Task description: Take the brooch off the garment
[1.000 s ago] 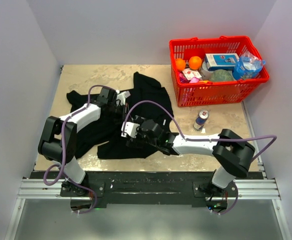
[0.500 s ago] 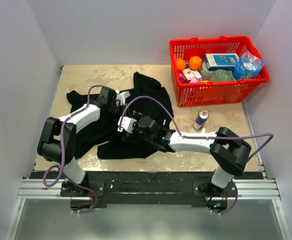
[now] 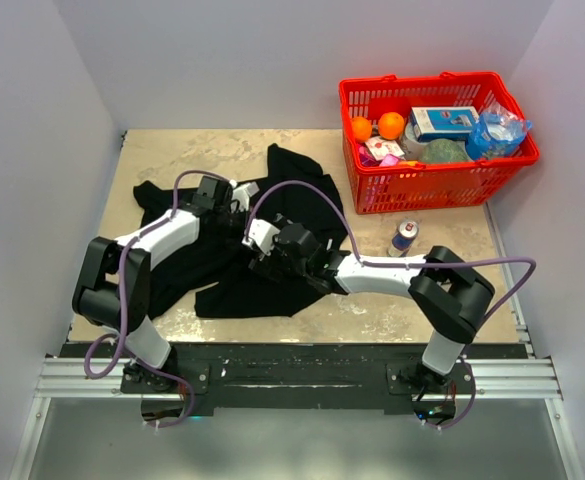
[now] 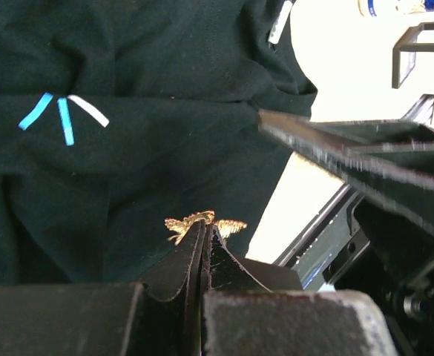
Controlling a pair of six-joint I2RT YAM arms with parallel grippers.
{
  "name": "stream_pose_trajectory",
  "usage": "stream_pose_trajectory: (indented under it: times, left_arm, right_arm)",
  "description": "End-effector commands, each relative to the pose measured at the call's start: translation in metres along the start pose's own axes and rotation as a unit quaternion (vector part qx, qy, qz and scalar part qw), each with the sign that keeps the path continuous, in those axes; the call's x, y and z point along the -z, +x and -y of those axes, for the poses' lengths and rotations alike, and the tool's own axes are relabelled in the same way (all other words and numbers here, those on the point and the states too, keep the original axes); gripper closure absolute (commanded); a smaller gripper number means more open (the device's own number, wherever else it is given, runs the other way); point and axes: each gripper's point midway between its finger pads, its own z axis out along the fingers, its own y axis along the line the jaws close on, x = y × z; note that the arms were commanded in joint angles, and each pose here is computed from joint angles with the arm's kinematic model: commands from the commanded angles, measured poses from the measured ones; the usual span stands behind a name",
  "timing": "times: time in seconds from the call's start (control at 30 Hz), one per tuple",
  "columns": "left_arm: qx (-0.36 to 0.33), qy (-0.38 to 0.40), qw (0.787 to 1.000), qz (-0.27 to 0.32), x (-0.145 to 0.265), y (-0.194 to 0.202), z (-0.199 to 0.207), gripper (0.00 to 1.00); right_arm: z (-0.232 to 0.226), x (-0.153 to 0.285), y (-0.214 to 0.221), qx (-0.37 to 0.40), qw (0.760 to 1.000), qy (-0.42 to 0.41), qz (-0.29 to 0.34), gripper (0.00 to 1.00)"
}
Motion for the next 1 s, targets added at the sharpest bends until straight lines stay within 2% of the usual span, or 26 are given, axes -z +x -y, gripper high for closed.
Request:
stream_pose_trajectory:
  times: [0.0, 0.17, 0.37, 0.53, 0.67, 0.73, 0.83, 0.87, 0.93, 0.97]
  left_arm:
    - [-0.012, -0.006, 1.000, 0.014, 0.007, 0.002, 0.008, 1.00]
    - [-0.024, -0.026, 0.999, 0.001, 0.001, 0.013, 0.002, 1.00]
    - [-0.016, -0.045, 0.999, -0.014, -0.010, 0.022, -0.012, 1.00]
    - [-0.033, -0.056, 0.998, 0.004, -0.010, 0.006, -0.014, 0.99]
    - [-0.072, -0.044, 0.996, 0.010, 0.000, 0.004, -0.008, 0.80]
    - [-0.084, -0.043, 0.995, 0.013, 0.004, 0.010, -0.011, 0.76]
    - [-0.145, -0.021, 0.989, 0.019, 0.011, 0.013, -0.002, 0.68]
    - [-0.185, -0.019, 0.982, 0.030, 0.017, 0.009, 0.001, 0.65]
    - [-0.234, -0.027, 0.971, 0.033, 0.018, 0.014, 0.001, 0.62]
    - [-0.288, -0.042, 0.956, 0.044, 0.022, 0.010, -0.001, 0.60]
  right_arm:
    - [0.016, -0.003, -0.015, -0.050, 0.998, 0.020, 0.014, 0.04]
    - [0.012, -0.004, -0.001, -0.089, 0.996, 0.010, -0.008, 0.04]
    - [0.011, -0.006, 0.016, -0.100, 0.995, 0.006, -0.025, 0.03]
    - [0.030, -0.006, 0.018, -0.116, 0.993, 0.023, -0.024, 0.03]
    - [0.064, 0.005, 0.018, -0.131, 0.990, 0.047, -0.034, 0.03]
    - [0.071, 0.011, 0.021, -0.126, 0.990, 0.045, -0.046, 0.04]
    - [0.083, 0.026, 0.022, -0.120, 0.990, 0.047, -0.064, 0.04]
    - [0.084, 0.033, 0.029, -0.120, 0.989, 0.045, -0.081, 0.04]
    - [0.092, 0.047, 0.022, -0.118, 0.989, 0.053, -0.075, 0.03]
    - [0.094, 0.052, 0.024, -0.119, 0.988, 0.054, -0.083, 0.03]
